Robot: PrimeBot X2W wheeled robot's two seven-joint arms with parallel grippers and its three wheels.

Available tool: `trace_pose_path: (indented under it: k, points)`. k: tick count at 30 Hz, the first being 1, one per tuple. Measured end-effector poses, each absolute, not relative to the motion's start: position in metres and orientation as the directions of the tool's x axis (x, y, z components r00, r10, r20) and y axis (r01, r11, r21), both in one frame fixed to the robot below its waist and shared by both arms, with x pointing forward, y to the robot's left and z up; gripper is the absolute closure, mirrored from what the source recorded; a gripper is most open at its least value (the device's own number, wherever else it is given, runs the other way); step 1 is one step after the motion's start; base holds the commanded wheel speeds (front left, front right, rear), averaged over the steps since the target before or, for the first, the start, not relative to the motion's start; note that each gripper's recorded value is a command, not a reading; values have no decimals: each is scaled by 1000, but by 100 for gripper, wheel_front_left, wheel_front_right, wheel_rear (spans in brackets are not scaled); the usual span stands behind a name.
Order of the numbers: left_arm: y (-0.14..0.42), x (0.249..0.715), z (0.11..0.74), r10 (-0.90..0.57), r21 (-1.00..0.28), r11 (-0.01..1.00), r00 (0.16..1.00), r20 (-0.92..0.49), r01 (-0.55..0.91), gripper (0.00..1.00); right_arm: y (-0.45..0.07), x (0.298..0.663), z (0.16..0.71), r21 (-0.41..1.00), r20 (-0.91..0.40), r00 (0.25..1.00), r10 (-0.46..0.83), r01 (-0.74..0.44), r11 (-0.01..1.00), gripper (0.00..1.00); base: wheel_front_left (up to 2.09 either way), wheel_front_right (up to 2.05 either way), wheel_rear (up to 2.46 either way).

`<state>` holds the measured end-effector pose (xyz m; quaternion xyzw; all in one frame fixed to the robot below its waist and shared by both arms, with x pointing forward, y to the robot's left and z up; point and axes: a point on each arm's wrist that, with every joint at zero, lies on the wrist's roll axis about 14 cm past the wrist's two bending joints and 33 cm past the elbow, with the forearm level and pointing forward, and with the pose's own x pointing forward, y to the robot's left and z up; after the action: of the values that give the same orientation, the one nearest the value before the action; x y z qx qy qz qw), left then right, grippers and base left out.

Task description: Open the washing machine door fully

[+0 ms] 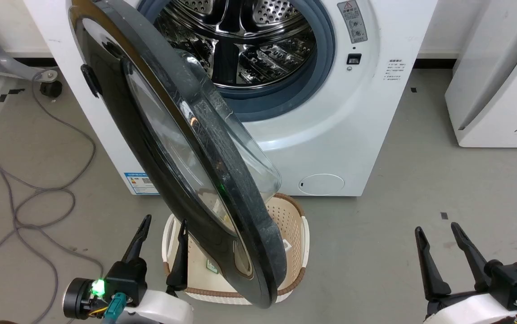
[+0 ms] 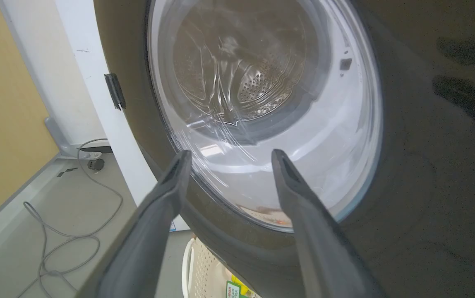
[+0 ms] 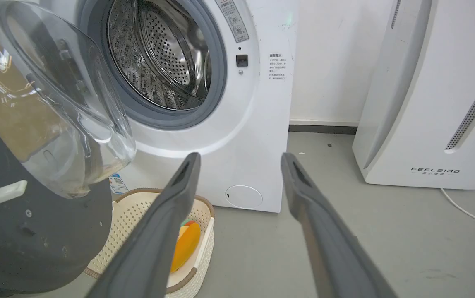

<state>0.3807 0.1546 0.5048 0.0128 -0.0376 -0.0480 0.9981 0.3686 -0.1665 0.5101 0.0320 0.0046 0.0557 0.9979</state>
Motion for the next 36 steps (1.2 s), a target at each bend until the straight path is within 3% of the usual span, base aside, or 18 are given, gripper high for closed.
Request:
trace_pose_path:
  k: [1, 3, 19, 27, 36]
  points:
    - [154, 381, 504, -97, 29, 995, 993, 72, 95, 4, -167, 369, 509, 69, -7, 994, 110, -110, 992, 0, 0, 0, 0]
    - [155, 381, 502, -96, 26, 995, 993, 66, 95, 100, -167, 369, 509, 77, -3, 994, 108, -108, 991, 0, 0, 0, 0]
    - [163, 382, 511, -62, -3, 998, 994, 94, 62, 100, -166, 371, 505, 97, 0, 994, 111, -111, 989, 0, 0, 0, 0]
    - [174, 385, 592, -9, -14, 1000, 940, 341, 15, 100, -164, 372, 503, 100, -6, 993, 115, -114, 988, 0, 0, 0, 0]
    - [156, 355, 708, -34, -63, 993, 745, 667, 102, 100, -165, 374, 502, 101, -8, 994, 111, -110, 989, 0, 0, 0, 0]
